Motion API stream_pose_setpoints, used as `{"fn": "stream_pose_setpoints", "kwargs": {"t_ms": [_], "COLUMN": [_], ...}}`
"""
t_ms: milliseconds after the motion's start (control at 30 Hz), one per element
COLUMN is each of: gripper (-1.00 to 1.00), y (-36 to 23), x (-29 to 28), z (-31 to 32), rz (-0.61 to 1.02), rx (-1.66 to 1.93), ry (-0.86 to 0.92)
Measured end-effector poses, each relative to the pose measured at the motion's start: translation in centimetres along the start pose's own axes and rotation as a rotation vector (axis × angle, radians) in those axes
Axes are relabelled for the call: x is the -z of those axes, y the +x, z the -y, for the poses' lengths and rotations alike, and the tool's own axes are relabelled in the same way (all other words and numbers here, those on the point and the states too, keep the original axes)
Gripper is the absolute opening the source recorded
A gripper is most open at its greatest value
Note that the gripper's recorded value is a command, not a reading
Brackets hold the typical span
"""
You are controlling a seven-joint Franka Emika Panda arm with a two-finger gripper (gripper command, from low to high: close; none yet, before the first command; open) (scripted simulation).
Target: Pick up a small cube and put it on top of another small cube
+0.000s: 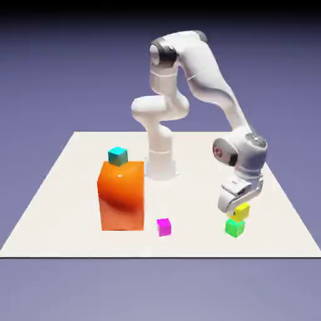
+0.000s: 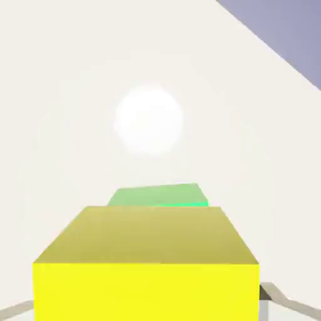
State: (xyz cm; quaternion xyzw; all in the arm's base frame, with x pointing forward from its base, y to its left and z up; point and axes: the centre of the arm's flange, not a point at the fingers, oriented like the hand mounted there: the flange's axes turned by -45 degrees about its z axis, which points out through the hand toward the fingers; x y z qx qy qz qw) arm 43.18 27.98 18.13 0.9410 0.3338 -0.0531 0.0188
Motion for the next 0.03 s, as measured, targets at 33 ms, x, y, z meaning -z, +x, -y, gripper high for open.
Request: {"fn": "stream_pose_setpoints", "kwargs": {"t_ms": [33], "gripper": [1.0], "y": [0.0], "x": [0.0], "z": [0.0], "rz": [0.0], "rx": [0.0], "ry": [0.0]}}
